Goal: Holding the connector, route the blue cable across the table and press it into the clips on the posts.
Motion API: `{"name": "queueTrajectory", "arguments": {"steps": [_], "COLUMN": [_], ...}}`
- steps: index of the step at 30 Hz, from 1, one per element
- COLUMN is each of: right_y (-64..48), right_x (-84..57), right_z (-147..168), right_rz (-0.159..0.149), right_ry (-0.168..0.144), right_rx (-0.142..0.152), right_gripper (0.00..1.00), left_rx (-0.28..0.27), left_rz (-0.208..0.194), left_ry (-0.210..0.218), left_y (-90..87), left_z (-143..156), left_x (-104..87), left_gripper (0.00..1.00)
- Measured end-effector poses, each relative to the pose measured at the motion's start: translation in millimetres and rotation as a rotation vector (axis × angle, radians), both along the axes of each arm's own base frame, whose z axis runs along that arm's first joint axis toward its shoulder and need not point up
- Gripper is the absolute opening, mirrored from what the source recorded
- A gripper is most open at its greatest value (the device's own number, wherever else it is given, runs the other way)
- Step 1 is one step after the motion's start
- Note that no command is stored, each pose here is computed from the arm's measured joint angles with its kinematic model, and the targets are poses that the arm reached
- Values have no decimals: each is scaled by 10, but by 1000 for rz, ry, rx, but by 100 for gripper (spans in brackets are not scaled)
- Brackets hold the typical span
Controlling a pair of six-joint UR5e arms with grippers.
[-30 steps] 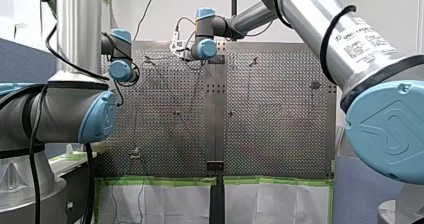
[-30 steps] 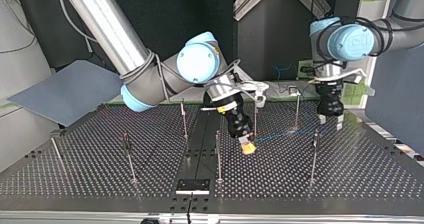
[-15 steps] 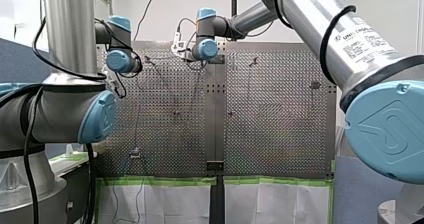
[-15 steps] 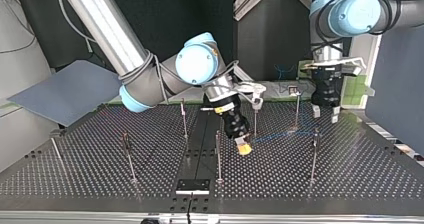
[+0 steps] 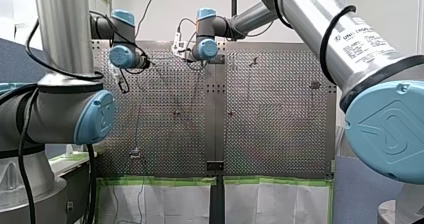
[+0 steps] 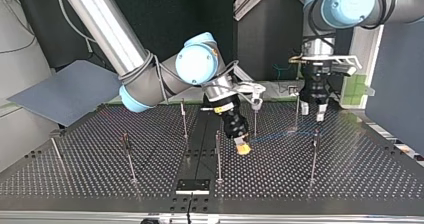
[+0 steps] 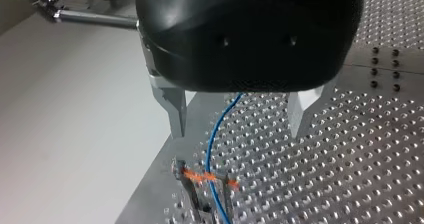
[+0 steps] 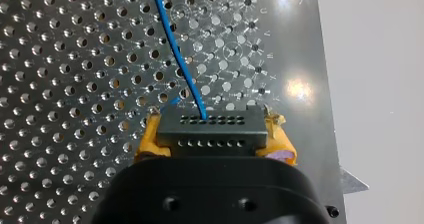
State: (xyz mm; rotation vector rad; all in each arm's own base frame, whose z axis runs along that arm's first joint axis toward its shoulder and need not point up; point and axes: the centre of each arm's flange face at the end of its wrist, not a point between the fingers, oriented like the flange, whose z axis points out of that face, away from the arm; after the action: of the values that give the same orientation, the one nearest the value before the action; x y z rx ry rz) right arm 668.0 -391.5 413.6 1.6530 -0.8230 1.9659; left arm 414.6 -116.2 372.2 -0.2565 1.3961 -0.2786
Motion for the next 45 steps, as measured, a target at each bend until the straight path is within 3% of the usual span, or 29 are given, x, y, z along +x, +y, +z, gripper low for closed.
{"name": "queueTrajectory", "arguments": {"steps": [7,15,23,37,45], "right_y": [-56,-98,-103,-119,-139], "right_x": [-36,-62,-65,-73,-85], "right_z": [-2,-1,-3,-1,-1], "right_rz": [-13,-20,-21,-22,-24], "right_ry": [1,1,2,1,0], "right_rx": [1,2,2,1,1], "right_gripper": [0,0,0,0,0], "left_rx": [64,115,112,138,135], "left_rz": [-14,-28,-29,-4,13], "left_ry": [-4,9,-17,39,24], "left_y": [-102,-195,-249,-319,-342], "left_z": [125,208,401,246,239], "left_x": [8,165,277,757,900], "left_gripper": [100,100,100,100,100]}}
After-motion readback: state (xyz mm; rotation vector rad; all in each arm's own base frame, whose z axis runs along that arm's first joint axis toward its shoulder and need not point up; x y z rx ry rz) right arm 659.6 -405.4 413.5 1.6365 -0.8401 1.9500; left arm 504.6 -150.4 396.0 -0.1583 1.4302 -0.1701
